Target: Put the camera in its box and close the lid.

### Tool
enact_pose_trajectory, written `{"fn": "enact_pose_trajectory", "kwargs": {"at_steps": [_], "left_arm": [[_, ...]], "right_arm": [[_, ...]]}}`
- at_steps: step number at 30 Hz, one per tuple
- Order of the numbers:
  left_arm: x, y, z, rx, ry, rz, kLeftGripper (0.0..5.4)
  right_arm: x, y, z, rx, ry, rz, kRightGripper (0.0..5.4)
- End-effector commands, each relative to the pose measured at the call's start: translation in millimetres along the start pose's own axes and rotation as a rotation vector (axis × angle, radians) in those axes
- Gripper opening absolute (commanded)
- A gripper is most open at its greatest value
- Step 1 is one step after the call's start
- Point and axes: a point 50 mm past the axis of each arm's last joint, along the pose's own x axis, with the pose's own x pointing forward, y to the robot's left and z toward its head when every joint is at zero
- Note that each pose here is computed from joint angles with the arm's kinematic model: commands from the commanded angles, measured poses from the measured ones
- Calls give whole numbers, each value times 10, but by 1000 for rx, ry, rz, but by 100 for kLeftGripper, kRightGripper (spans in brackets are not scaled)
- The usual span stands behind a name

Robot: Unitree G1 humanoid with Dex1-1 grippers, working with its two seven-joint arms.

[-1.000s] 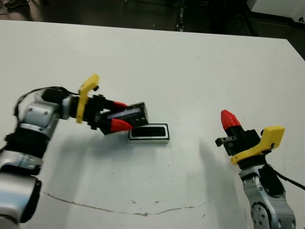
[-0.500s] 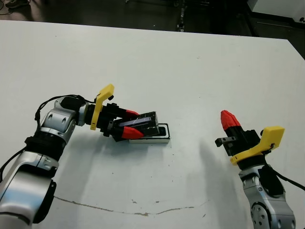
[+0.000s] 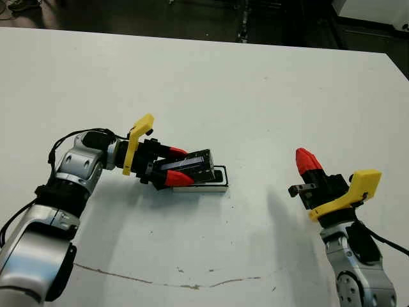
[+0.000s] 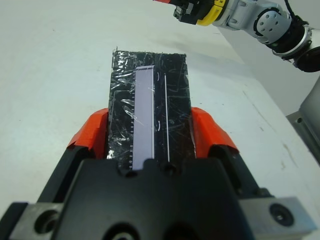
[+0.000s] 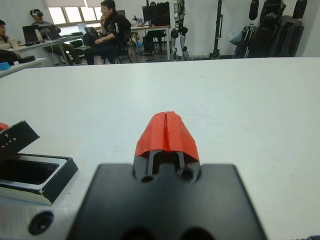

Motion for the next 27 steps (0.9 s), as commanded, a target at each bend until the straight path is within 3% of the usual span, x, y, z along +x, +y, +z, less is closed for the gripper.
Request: {"fn": "enact_pose_trajectory", "kwargs": {"at_steps": [1,8,14,27], "left_arm": [[85,-24,-102,-28,1,24,316],[34,-14,-21,-2,-75,127,316],[-18,-20,33,-46,-154,190,316],[-107,0,53,-22,-110,195,316]], "right_arm": [[-28,-20,-20,-5,20,-8,0],[-25,-21,-23,-5,23,-8,0],[-25,-15,-27,-3,24,-2,0],[-28,-11,-33,0,30,-6,0]]}}
